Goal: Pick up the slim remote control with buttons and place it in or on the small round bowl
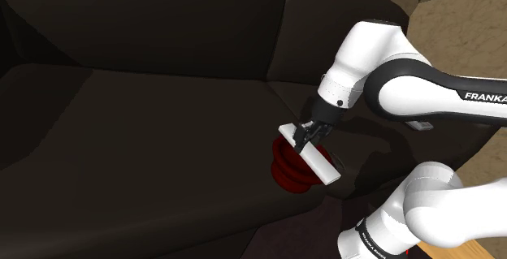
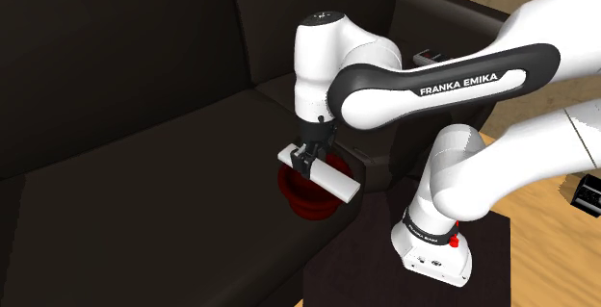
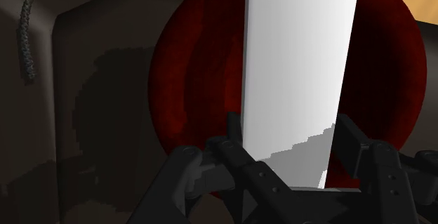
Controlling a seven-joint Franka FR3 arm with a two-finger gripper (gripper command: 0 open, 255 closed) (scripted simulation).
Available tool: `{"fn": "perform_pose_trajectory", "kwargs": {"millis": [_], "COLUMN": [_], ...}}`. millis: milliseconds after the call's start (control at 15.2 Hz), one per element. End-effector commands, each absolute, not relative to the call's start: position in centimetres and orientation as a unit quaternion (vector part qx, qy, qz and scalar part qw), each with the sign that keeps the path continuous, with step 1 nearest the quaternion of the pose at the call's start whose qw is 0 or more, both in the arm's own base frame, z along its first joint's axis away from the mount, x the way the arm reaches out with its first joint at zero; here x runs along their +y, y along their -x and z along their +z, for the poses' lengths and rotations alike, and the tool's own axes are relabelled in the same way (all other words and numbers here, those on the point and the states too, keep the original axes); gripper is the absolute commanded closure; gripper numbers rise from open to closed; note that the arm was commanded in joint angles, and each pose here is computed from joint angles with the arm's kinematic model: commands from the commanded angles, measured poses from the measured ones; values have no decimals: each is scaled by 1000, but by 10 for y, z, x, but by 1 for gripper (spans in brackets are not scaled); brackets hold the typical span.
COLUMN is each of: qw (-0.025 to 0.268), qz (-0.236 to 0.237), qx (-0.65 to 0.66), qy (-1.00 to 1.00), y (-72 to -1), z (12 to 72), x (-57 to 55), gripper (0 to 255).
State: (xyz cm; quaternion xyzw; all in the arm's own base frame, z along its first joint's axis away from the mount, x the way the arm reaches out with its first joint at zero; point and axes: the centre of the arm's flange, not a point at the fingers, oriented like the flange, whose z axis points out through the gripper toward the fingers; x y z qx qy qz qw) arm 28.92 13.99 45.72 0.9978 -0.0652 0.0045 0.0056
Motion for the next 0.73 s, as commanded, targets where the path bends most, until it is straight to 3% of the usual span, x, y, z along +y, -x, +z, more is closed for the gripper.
{"fn": "perform_pose_trajectory", "kwargs": {"millis": [0,264,330,660], "qw": [5,5,5,5], "qz": [5,5,5,5], "qx": [-65,-65,-65,-65], "qy": [-998,-998,-998,-998], "y": [-289,-289,-289,-289], "z": [456,456,456,456], "x": [140,140,140,140], "gripper": [255,255,0,0]}}
